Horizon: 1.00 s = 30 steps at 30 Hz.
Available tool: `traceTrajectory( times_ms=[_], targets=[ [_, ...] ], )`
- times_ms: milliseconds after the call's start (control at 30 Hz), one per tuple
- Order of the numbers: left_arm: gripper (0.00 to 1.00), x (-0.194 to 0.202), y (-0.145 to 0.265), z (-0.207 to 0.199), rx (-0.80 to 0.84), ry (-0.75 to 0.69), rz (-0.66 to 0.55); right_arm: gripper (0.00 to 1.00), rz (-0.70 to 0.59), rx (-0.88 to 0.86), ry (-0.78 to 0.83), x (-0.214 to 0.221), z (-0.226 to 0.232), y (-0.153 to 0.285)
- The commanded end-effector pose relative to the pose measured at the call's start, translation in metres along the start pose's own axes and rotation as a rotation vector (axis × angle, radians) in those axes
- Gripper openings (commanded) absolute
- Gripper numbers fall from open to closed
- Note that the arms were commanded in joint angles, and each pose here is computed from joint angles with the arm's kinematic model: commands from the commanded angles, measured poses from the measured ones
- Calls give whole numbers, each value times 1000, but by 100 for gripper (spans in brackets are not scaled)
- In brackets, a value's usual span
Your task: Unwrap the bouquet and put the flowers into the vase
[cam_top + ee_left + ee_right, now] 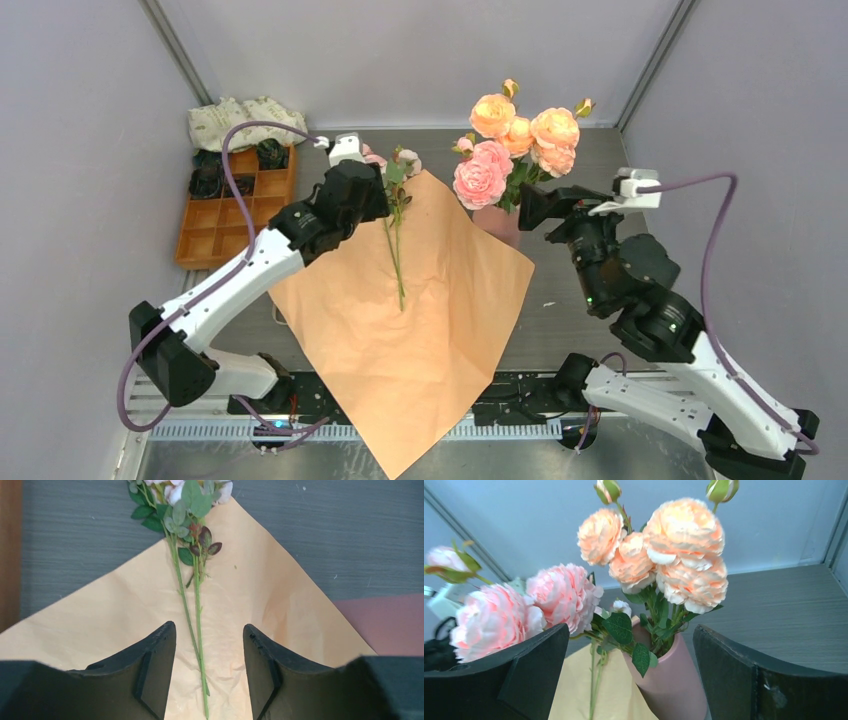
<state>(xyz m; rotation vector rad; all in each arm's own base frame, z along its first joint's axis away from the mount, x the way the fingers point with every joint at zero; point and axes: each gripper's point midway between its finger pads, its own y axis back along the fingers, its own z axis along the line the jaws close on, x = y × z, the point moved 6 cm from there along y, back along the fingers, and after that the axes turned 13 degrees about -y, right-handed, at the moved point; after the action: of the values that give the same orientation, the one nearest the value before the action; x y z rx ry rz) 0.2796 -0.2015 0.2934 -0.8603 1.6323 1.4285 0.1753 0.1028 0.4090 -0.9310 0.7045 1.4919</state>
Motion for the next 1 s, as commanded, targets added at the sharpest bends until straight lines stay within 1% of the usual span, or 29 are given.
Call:
traceTrajectory(
  times_ms=[0,100,233,300,400,433,500,600,800,967],
  targets=[
    [54,-22,-12,-8,82,113,-23,100,-58,-39,-107,-35,3,16],
    [54,-22,-36,-2,92,174,52,100,-21,-64,-140,-44,8,23],
    [43,-19,-79,13,97,243,175,100,74,-116,-116,-43,19,26],
    [40,-16,-101,19,83,264,240,100,86,-137,-107,-42,20,28],
    [33,-9,-136,23,95,286,342,99,102,-162,-96,-38,21,30],
    [32,2,-152,24,76,282,390,100,123,-168,-84,-35,22,29],
    [32,13,-166,26,43,262,449,100,171,-170,-58,-30,26,28],
    [32,28,-186,30,-12,252,464,100,212,-165,-38,-27,29,27],
    [32,47,-206,36,-74,241,511,100,186,-139,-47,-30,22,30],
    [31,56,-225,37,-107,216,529,100,194,-133,-48,-28,20,30]
  ],
)
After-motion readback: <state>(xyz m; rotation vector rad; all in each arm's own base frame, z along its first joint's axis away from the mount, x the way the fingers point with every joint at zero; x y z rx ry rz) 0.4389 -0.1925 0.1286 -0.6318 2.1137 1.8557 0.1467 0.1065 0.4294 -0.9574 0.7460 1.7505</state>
